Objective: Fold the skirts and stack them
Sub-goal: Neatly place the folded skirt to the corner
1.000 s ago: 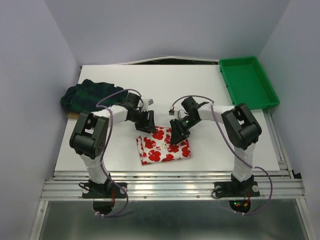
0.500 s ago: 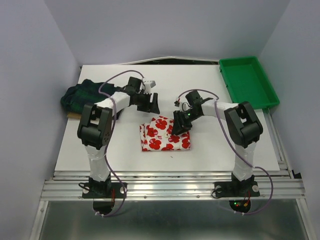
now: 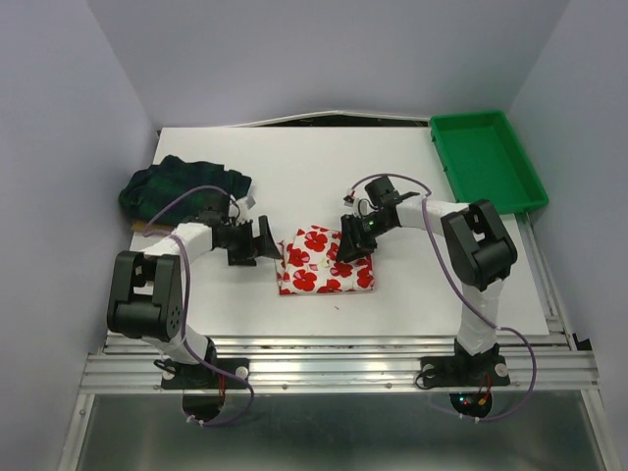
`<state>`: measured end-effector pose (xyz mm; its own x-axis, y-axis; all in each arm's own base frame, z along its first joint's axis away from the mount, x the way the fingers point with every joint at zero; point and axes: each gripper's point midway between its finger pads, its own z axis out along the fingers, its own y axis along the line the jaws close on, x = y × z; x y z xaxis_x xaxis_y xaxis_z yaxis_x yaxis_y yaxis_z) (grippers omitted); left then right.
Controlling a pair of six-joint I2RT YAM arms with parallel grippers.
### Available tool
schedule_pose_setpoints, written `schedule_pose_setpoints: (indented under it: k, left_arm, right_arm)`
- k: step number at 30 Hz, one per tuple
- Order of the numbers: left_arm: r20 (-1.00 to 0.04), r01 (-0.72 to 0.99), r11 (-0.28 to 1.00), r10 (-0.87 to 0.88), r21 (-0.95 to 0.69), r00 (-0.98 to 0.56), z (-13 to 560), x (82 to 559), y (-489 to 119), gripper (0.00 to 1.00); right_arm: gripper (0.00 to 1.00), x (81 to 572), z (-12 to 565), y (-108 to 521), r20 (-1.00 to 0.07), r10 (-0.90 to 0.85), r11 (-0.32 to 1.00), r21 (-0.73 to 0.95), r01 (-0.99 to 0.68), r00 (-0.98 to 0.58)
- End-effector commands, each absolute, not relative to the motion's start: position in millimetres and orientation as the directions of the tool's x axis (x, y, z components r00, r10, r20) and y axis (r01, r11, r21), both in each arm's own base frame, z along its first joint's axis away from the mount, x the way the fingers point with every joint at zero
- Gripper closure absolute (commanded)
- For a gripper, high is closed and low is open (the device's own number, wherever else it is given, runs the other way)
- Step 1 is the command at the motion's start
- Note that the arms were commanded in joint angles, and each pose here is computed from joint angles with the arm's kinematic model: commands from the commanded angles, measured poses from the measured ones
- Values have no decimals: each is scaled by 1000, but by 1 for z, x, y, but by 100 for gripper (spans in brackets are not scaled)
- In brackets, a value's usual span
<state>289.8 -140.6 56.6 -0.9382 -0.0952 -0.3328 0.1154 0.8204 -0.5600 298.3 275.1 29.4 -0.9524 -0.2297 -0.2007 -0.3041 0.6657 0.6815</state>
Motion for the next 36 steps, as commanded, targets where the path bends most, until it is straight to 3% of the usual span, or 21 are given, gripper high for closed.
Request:
schedule_pose_setpoints:
  k: [1, 14, 23, 25, 28, 32, 33, 34, 36]
  left_arm:
    - [-290, 70, 778, -147, -624, -946, 56, 273, -147, 1]
    - [-101, -43, 680, -170, -732, -980, 7, 268, -175, 10]
    - [-112, -15, 696, -137, -718, -984, 0, 273, -192, 20]
    - [-126, -14, 712, -143, -702, -982, -1, 278, -190, 26]
    - [-148, -11, 746, -147, -666, -978, -1, 285, -184, 44]
    - [-220, 40, 799, -117, -601, -969, 11, 305, -174, 74]
    - [-241, 58, 808, -105, -586, -965, 15, 309, -173, 89]
    - [-267, 72, 823, -99, -563, -959, 24, 319, -170, 96]
    - [-321, 119, 840, -69, -530, -944, 38, 334, -167, 100]
  right_arm:
    - [53, 307, -17, 248, -194, -229, 783, 545, -298, -954]
    - [53, 297, -31, 246, -150, -237, 784, 554, -281, -960]
    - [54, 293, -33, 253, -142, -255, 776, 560, -290, -956]
    - [54, 294, -33, 253, -145, -253, 777, 559, -290, -956]
    - [54, 295, -32, 255, -144, -251, 775, 562, -288, -957]
    - [52, 305, -9, 262, -167, -252, 759, 577, -302, -953]
    - [49, 314, 3, 266, -204, -251, 751, 576, -323, -946]
    - [47, 319, 12, 262, -211, -240, 752, 576, -319, -948]
    - [42, 333, 38, 257, -263, -208, 744, 583, -327, -942]
